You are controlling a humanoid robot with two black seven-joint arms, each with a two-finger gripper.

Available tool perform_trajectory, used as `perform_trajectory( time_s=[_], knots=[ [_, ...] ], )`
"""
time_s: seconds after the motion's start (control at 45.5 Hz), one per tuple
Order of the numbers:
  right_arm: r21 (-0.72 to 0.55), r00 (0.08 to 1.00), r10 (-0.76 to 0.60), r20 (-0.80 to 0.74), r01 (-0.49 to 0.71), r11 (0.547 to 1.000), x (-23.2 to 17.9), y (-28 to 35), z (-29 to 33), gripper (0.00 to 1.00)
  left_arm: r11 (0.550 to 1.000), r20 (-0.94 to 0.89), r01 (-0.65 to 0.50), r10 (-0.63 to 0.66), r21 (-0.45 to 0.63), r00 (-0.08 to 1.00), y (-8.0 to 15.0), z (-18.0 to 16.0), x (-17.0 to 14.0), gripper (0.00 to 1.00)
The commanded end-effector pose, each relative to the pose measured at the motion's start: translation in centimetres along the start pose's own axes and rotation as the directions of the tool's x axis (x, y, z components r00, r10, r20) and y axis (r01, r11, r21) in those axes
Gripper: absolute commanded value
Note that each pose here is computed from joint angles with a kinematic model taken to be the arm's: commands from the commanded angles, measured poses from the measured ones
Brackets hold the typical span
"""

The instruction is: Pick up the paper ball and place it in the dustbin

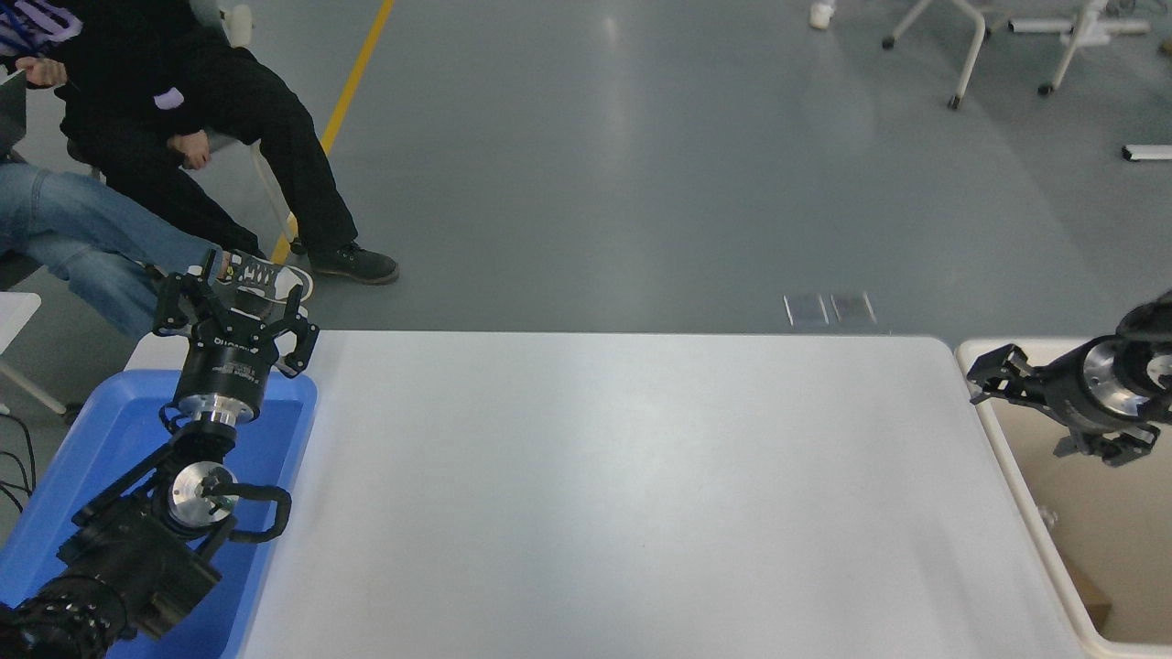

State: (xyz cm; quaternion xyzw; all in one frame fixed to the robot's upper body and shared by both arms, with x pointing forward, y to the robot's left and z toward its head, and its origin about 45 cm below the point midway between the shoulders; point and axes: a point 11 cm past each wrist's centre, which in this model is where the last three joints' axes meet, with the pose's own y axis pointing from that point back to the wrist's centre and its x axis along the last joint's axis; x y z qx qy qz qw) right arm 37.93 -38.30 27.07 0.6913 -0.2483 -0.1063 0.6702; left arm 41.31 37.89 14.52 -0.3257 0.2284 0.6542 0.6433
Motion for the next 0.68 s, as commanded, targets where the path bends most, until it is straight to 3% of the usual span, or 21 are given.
perform_trajectory(
  time_s=[0.0,0.396,0.659],
  knots=[
    [0.033,0.982,-0.015,-0.186,0.021,0.999,0.2,7.0,-6.9,1.0,1.0,0.0,0.0,0.0,-0.001,1.0,0.0,0.0,0.0,0.99],
    [0.015,0.911,0.063,-0.409,-0.062,0.998,-2.2,10.6,-15.1,1.0,1.0,0.0,0.0,0.0,0.0,1.0,0.0,0.0,0.0,0.99],
    [0.007,0.887,0.088,-0.454,-0.096,0.995,-2.7,11.5,-16.8,1.0,1.0,0.0,0.0,0.0,0.0,1.0,0.0,0.0,0.0,0.99]
  ],
)
